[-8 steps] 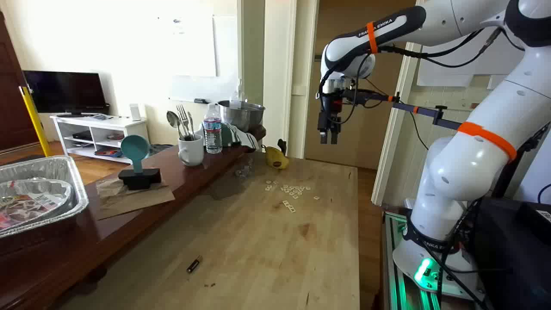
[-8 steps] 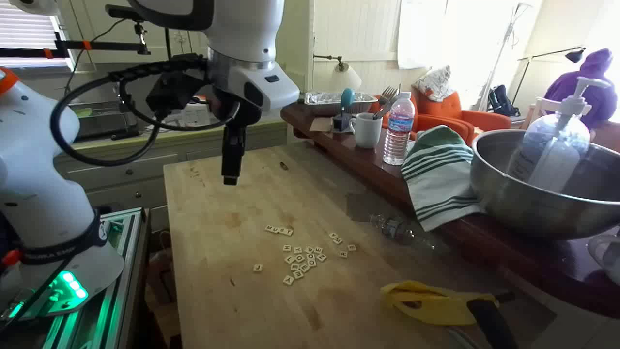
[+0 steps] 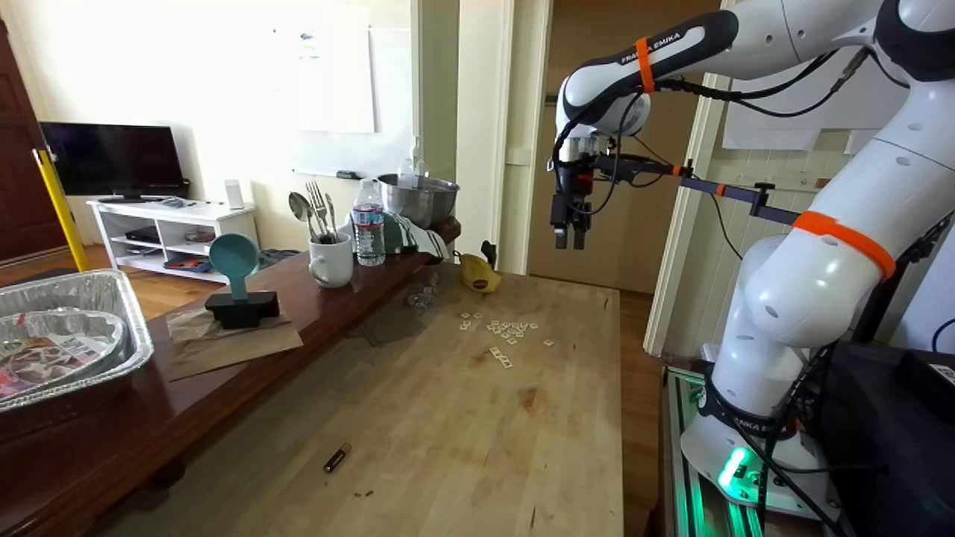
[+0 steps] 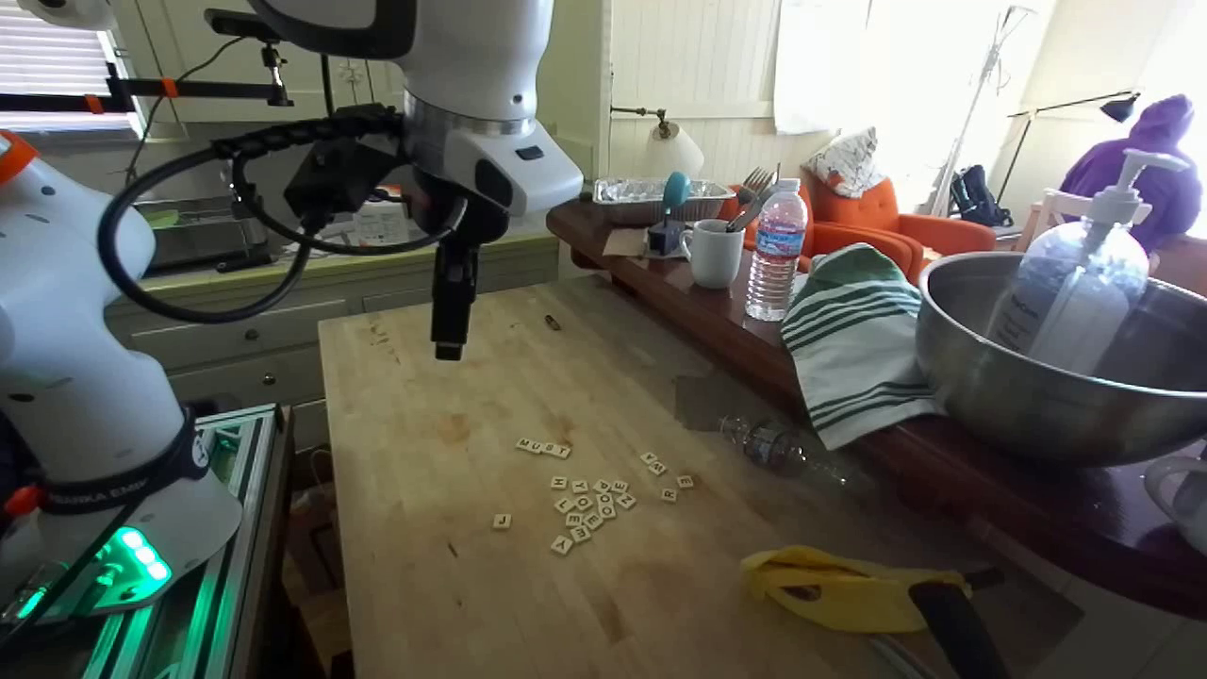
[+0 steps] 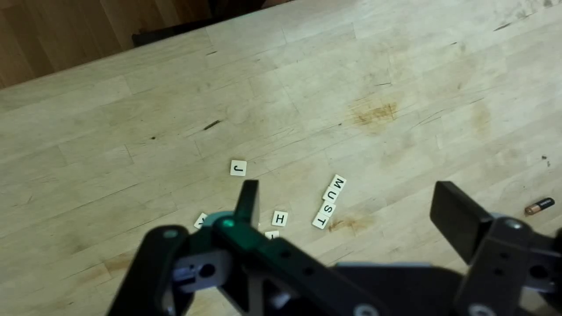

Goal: Add the tile letter y to the already spelt word

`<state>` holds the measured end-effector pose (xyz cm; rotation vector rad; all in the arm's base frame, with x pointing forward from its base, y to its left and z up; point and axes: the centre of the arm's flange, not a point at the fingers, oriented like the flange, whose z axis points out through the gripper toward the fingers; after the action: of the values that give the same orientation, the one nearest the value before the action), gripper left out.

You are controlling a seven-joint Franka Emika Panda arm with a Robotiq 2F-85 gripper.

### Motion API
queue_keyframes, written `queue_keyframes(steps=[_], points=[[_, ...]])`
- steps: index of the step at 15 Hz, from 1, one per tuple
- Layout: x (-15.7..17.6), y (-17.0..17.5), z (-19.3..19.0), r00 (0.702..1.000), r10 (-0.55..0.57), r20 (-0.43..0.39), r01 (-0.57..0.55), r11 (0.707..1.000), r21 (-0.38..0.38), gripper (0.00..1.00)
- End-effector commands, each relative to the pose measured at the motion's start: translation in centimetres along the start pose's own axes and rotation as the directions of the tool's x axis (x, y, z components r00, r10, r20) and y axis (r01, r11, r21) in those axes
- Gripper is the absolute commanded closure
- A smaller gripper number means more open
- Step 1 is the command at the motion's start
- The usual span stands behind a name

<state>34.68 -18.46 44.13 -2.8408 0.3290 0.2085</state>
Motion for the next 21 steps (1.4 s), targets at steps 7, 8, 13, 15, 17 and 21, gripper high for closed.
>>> queue_keyframes(steps=[7, 8, 13, 15, 17, 21], points=[[0.0, 0.0, 0.0, 1.0, 0.0, 0.0, 0.0, 1.0, 0.0, 0.0], [0.0, 0.0, 0.0, 1.0, 0.0, 0.0, 0.0, 1.0, 0.0, 0.0], [0.0, 0.0, 0.0, 1.0, 0.0, 0.0, 0.0, 1.0, 0.0, 0.0], [0.4, 0.0, 0.9, 1.0, -0.004, -0.016, 0.004, 1.0, -0.027, 0.0], [2.1, 0.2, 3.3, 0.997, -0.028, -0.077, 0.021, 0.995, -0.093, 0.0], [5.0, 0.0, 8.3, 0.957, -0.182, -0.225, 0.144, 0.974, -0.176, 0.0]])
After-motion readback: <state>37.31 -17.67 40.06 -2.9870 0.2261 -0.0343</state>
